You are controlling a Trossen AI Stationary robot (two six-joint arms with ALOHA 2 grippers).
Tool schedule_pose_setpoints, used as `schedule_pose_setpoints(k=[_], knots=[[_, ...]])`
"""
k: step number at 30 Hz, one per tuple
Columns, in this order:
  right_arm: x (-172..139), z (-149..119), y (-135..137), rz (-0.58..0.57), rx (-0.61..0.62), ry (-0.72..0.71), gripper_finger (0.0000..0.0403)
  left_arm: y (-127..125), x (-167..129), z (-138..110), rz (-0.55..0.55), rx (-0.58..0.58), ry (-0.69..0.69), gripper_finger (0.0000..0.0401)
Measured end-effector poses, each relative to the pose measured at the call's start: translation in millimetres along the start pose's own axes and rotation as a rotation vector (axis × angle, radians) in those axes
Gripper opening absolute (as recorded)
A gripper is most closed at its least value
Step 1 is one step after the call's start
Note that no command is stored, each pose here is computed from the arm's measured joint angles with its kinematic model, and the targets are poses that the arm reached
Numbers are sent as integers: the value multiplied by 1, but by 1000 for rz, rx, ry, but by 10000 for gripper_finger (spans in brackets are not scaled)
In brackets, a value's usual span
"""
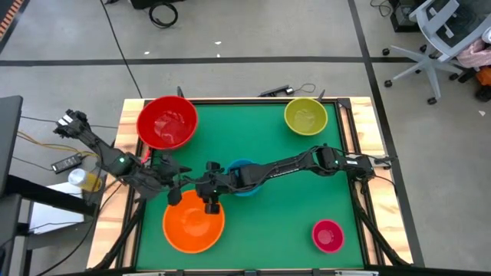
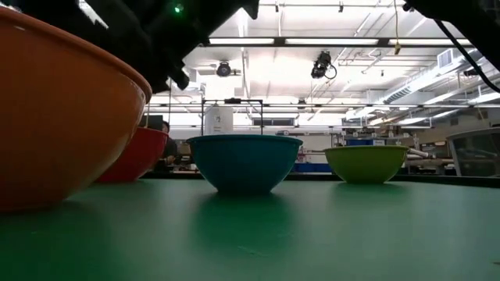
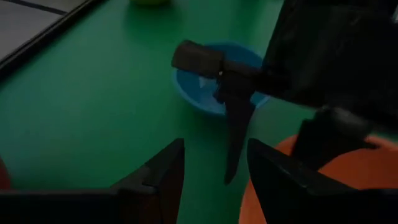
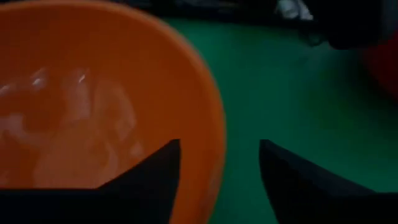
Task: Nest bowls inside each other
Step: Stack the orange bowl into the large red bowl
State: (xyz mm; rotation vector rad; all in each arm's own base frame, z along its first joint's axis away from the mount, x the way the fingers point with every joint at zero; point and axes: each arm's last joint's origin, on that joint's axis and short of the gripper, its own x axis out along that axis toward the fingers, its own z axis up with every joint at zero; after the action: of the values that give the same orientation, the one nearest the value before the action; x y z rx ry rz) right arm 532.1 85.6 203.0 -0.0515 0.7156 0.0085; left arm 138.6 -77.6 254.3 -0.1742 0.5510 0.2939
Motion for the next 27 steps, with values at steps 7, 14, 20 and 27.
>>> schedule_pose_setpoints(k=[7,14,20,27], knots=[[15,-22,-5,94,33,46,229,2,2,2,7,-14,-18,176],[16,-18,-19,95,72,19,36,4,4,5,28,-20,-34,176],[6,-7,-47,16,161,-24,31,3,-3,15,23,-37,-67,174],[-29,27,-101,-257,247,-230,22,-8,-30,39,12,61,-187,136]])
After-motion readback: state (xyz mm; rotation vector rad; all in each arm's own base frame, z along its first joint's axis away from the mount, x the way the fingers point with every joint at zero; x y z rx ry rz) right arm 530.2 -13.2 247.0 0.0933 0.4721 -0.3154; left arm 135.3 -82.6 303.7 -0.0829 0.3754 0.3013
